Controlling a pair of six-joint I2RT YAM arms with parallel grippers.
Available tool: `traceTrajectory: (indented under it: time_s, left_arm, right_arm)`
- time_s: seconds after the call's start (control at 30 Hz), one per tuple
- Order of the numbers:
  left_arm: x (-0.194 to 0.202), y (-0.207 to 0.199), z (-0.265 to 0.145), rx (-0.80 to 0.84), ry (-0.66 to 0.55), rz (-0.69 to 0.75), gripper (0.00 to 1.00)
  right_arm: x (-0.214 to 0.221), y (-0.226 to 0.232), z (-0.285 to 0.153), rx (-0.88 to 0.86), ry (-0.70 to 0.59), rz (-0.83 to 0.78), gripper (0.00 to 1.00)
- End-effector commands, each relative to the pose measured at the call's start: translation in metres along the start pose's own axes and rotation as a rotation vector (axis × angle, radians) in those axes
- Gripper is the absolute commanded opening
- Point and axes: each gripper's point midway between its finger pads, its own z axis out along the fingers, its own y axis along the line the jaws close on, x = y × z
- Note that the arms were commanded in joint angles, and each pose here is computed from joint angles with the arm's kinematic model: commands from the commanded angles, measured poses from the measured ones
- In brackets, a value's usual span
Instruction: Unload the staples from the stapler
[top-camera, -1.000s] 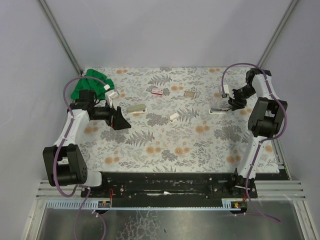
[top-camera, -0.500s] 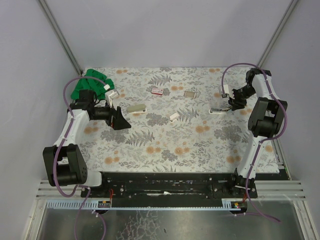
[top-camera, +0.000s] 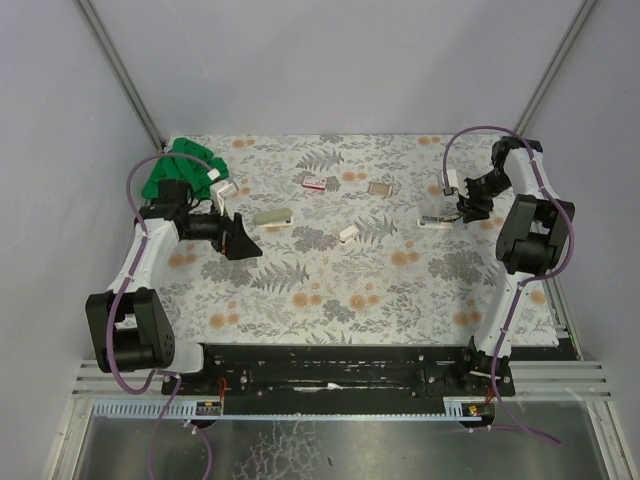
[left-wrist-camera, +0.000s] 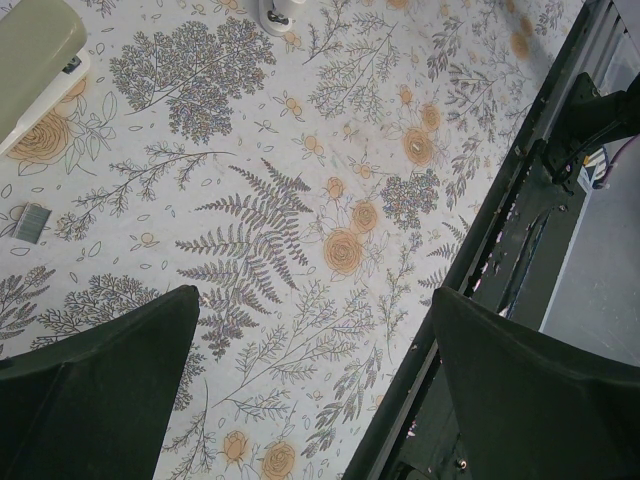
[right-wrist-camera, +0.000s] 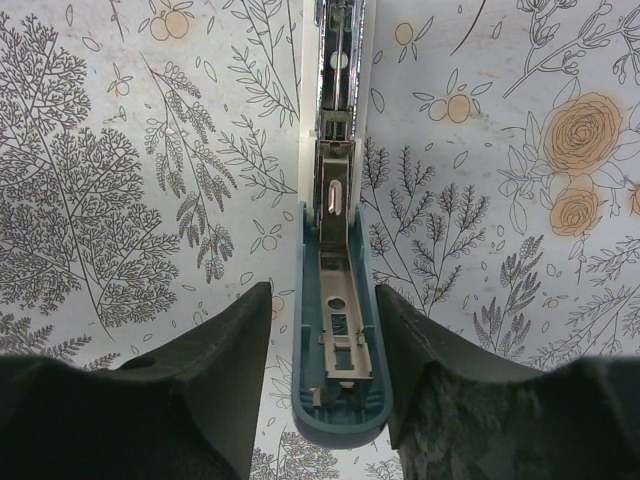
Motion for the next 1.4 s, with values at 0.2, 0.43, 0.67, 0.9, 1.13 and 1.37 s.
traceTrajectory:
  time_s: [0.2, 0.43, 0.67, 0.9, 1.13, 1.37]
  left_arm:
    - [-0.003, -0.001, -0.002, 0.014, -0.015, 0.011, 1.0]
    - [-0.002, 0.0, -0.001, 0.015, -0.013, 0.01, 1.0]
    - [-0.002, 0.0, -0.001, 0.015, -0.014, 0.013, 1.0]
    - [-0.003, -0.001, -0.002, 0.015, -0.018, 0.02, 1.0]
    - [-0.004, -0.003, -0.003, 0.015, -0.022, 0.029, 1.0]
    - [-0.005, -0.002, -0.005, 0.002, -0.021, 0.032, 1.0]
  right_arm:
    - [-0.007, 0.002, -0.007, -0.011, -0.004, -0.014, 0.62]
    - [-0.01, -0.002, -0.009, 0.007, -0.01, -0.011, 0.73]
    - [-0.014, -0.008, -0.014, 0.045, -0.02, -0.003, 0.88]
    - [-0.022, -0.014, -0.022, 0.122, -0.028, -0.01, 0.99]
    - [-0.032, -0.016, -0.033, 0.156, -0.035, -0.012, 0.99]
    - [-0.053, -0.014, -0.058, 0.2, -0.068, 0.007, 0.99]
